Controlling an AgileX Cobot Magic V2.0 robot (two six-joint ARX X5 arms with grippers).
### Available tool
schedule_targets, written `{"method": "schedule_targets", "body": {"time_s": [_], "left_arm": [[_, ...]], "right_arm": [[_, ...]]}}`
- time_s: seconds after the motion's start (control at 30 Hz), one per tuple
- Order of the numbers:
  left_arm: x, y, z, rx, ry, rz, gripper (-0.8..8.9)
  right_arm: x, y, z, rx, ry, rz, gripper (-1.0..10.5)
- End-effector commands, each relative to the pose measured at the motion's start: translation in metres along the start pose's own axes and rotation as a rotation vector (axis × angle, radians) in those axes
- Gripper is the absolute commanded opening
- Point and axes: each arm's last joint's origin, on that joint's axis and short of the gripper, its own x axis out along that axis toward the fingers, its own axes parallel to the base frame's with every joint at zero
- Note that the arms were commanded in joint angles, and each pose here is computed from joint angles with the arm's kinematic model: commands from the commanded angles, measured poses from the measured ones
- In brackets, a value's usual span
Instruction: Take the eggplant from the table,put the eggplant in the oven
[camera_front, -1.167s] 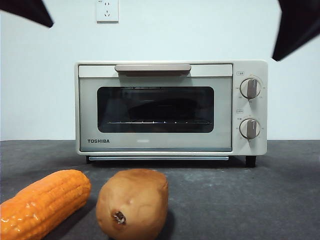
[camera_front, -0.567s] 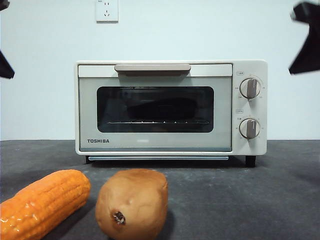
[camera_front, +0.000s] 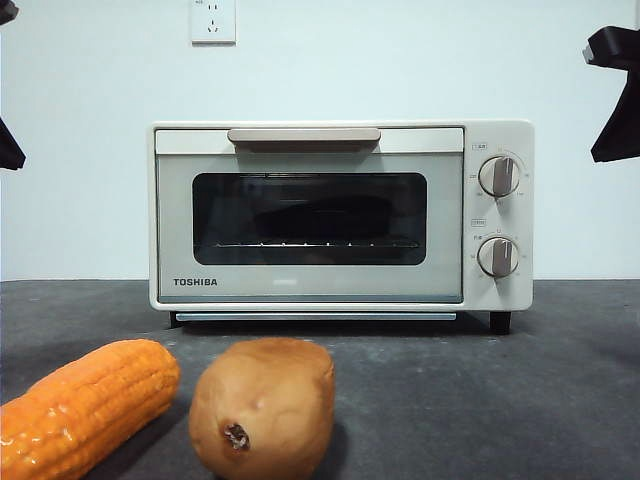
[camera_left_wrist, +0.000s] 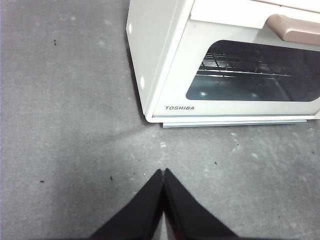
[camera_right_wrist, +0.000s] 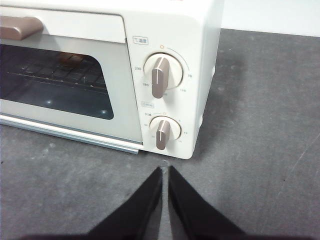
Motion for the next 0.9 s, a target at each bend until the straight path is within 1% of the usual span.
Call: {"method": "schedule_targets", "body": {"time_s": [0.03, 0.1, 0.17, 0.23, 0.33, 0.37, 0.47, 0.6, 0.73, 0.9], "left_arm": [[-0.002, -0.002, 0.003, -0.003, -0.020, -0.013, 0.04], [-0.010, -0.002, 0.005, -0.003, -0.066, -0.009, 0.04], [-0.025, -0.003, 0.008, 0.001, -0.137, -0.031, 0.04], [-0.042, -0.004, 0.010, 0.063, -0.227, -0.042, 0.04], [-0.071, -0.002, 0.010, 0.106, -0.377, -0.047, 0.04], [-0.080, -0.001, 0.009, 0.133, -0.427, -0.038, 0.04], [-0.092, 0.003, 0.001, 0.220, -0.511, 0.014, 0.04], [-0.088, 0.013, -0.015, 0.300, -0.528, 0.111, 0.04], [-0.073, 0.024, -0.036, 0.292, -0.502, 0.177, 0.04], [-0.050, 0.036, -0.059, 0.275, -0.408, 0.214, 0.04]], "right_arm": [[0.000, 0.001, 0.003, 0.013, -0.013, 0.003, 0.0], [0.000, 0.001, 0.003, 0.013, -0.015, 0.003, 0.0], [0.000, 0.001, 0.003, 0.013, -0.015, 0.003, 0.0], [0.000, 0.001, 0.003, 0.013, -0.015, 0.002, 0.0], [0.000, 0.001, 0.003, 0.013, -0.015, 0.003, 0.0], [0.000, 0.001, 0.003, 0.013, -0.015, 0.003, 0.0], [0.000, 0.001, 0.003, 0.013, -0.016, 0.003, 0.0], [0.000, 0.001, 0.003, 0.013, -0.016, 0.003, 0.0], [0.000, 0.001, 0.003, 0.013, -0.016, 0.003, 0.0], [0.000, 0.001, 0.003, 0.013, -0.016, 0.003, 0.0]]}}
